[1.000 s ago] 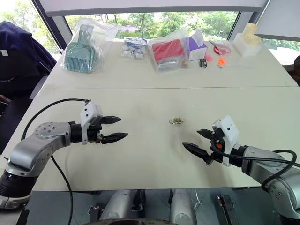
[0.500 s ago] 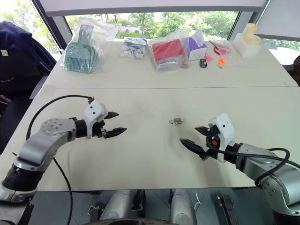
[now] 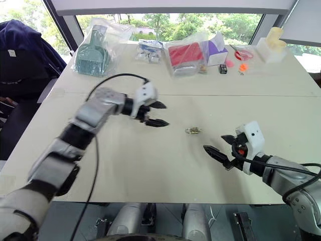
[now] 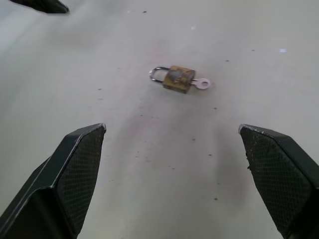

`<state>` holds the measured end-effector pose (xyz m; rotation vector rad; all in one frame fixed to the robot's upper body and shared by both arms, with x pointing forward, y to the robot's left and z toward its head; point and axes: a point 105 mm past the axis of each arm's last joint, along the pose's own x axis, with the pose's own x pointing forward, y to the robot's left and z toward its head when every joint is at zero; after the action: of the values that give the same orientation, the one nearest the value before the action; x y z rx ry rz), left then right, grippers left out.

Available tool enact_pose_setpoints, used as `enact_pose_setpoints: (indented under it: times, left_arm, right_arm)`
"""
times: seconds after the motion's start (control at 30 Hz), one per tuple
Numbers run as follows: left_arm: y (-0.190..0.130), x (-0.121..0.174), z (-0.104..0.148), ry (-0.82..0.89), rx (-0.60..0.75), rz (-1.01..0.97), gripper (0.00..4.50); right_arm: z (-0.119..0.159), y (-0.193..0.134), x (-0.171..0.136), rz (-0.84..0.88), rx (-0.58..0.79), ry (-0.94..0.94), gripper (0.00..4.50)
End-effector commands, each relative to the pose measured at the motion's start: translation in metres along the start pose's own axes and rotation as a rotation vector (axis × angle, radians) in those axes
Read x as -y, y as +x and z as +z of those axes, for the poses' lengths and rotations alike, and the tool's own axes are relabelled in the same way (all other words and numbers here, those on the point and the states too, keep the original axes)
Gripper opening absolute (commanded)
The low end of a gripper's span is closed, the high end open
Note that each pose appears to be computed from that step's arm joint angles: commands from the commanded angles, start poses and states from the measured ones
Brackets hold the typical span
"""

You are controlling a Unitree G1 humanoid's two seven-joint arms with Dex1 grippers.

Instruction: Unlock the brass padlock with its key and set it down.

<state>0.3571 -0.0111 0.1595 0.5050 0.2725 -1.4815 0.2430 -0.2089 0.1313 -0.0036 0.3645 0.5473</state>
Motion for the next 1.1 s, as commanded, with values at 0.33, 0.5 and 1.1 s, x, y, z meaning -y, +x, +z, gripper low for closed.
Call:
enact_pose_setpoints:
  times: [0.33, 0.5, 1.1]
  left_arm:
    - [0.079, -0.002, -0.010, 0.026, -0.129, 0.020, 3.81]
    - [0.092, 0.004, -0.020, 0.012, -0.154, 0.035, 3.81]
    - [0.057, -0.006, -0.008, 0.197, -0.015, 0.066, 0.79]
  right_arm:
    - [0.009, -0.003, -0.012, -0.093, 0.111, -0.013, 4.43]
    - [0.012, -0.001, -0.012, -0.102, 0.131, -0.015, 4.43]
    - [0.035, 0.014, -0.001, -0.081, 0.253, 0.161, 4.50]
